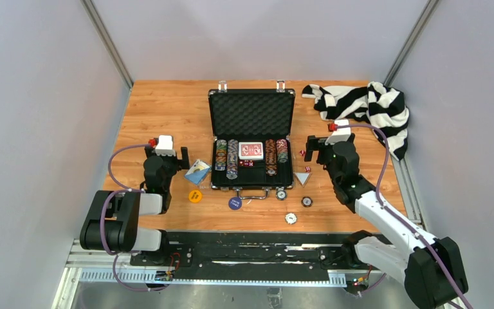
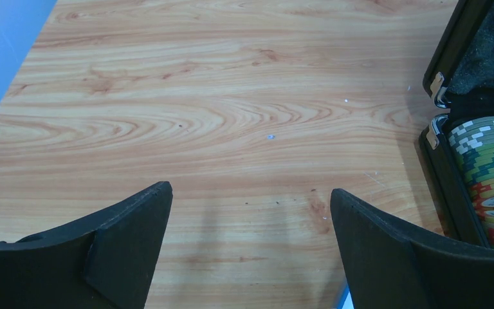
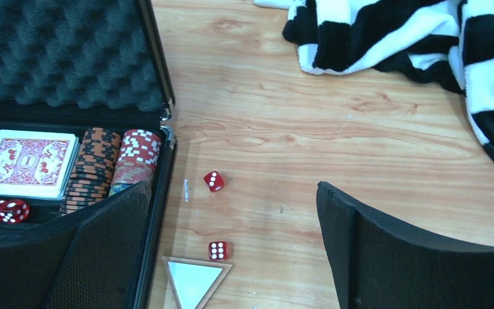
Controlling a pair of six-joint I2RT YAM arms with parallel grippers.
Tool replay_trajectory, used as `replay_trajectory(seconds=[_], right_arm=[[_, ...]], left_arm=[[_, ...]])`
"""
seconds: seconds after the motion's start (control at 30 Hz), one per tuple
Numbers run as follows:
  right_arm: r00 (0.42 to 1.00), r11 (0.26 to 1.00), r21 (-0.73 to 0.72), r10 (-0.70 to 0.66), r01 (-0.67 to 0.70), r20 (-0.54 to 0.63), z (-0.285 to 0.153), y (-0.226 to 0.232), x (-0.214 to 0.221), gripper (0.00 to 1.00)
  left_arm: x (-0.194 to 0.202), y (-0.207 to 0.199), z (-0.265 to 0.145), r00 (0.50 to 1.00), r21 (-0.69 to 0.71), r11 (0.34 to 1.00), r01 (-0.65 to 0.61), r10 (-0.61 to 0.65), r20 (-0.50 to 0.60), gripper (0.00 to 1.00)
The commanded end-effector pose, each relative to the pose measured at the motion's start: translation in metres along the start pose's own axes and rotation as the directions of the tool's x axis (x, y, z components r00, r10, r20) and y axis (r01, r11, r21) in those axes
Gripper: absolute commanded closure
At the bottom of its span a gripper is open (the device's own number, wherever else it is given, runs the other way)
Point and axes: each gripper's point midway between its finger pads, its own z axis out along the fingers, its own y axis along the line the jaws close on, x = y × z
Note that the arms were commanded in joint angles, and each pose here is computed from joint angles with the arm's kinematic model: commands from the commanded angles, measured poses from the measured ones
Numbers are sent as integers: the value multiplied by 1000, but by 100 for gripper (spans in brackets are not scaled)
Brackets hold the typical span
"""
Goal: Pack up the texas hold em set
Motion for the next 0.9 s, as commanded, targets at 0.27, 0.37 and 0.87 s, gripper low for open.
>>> replay_trajectory(seconds=[0.27, 0.37, 0.87], right_arm=[[999, 999, 44, 30, -31, 29, -9, -7, -16, 0], [999, 999, 40, 34, -35, 23, -11, -7, -14, 0], [997, 981, 179, 64, -69, 31, -22, -39, -8, 23]], left_arm=[[-14, 1, 3, 999, 3, 1000, -10, 10, 48, 2], [-14, 1, 3, 999, 3, 1000, -11, 11, 49, 2], [-14, 0, 4, 999, 5, 1000, -8, 8, 48, 2]])
